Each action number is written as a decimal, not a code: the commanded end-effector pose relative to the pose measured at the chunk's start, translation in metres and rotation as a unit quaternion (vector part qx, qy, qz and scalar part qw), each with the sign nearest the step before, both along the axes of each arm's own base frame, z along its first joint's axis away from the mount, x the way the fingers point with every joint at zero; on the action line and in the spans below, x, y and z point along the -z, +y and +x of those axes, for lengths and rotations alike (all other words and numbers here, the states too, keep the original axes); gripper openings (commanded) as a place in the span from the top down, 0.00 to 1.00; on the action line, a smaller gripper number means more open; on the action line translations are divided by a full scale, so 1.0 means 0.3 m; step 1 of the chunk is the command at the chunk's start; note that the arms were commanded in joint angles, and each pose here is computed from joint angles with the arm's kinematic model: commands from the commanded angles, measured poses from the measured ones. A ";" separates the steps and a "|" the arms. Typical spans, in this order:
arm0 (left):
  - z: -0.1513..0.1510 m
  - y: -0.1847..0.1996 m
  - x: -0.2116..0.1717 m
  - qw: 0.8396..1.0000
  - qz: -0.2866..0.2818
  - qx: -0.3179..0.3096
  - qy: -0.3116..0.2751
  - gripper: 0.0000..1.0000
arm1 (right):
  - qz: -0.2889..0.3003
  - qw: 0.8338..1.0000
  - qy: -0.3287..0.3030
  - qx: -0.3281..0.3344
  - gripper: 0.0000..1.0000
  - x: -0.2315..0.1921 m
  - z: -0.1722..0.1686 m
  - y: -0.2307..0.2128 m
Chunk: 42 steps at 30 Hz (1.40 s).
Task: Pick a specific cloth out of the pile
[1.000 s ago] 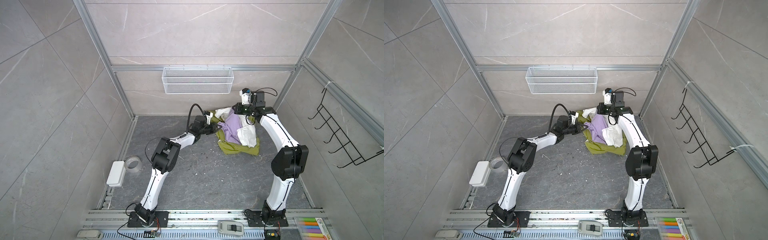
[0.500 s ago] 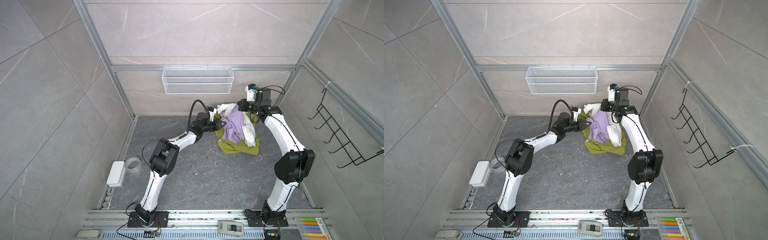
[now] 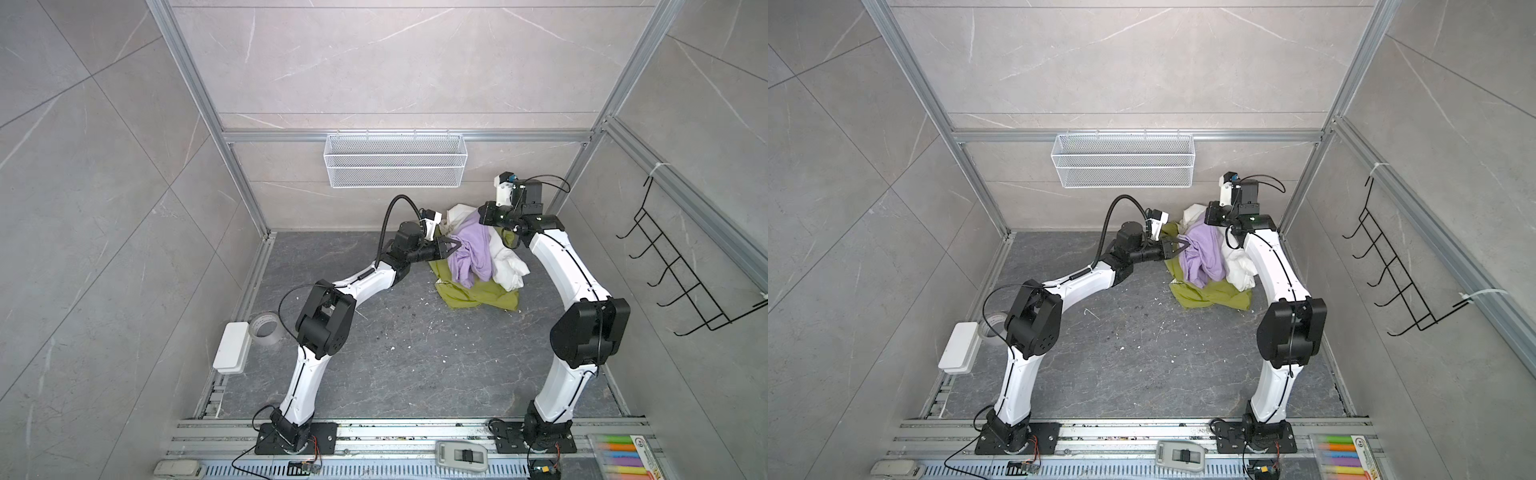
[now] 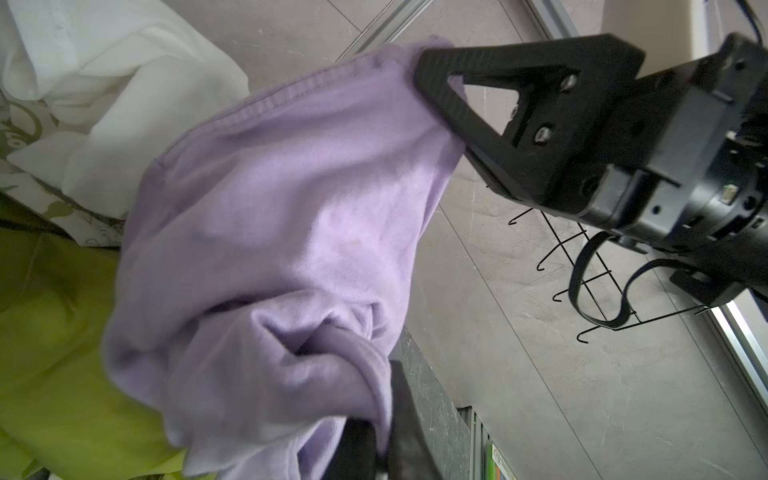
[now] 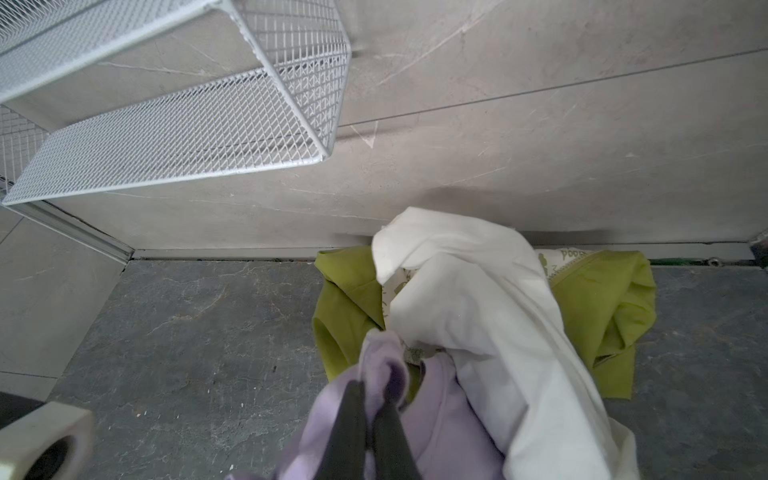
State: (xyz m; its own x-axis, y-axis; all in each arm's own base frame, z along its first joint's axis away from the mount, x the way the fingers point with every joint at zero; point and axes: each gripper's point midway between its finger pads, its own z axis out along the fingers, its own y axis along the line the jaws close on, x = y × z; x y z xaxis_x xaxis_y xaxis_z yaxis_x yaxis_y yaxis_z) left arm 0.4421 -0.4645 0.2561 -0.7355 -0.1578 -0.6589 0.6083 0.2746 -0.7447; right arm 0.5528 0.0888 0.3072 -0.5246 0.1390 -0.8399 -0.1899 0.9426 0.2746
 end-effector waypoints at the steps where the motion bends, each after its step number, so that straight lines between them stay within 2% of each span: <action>1: -0.025 0.027 -0.234 0.996 -0.040 -0.005 -0.076 1.00 | 0.026 0.999 -0.030 -0.017 1.00 -0.088 -0.006 0.025; 21: -0.018 0.021 -0.224 0.996 -0.041 -0.008 -0.074 1.00 | 0.045 0.995 -0.075 -0.035 1.00 -0.254 -0.076 0.046; 42: -0.020 0.017 -0.235 0.996 -0.042 -0.010 -0.080 1.00 | 0.051 0.992 -0.101 -0.049 1.00 -0.342 -0.120 0.082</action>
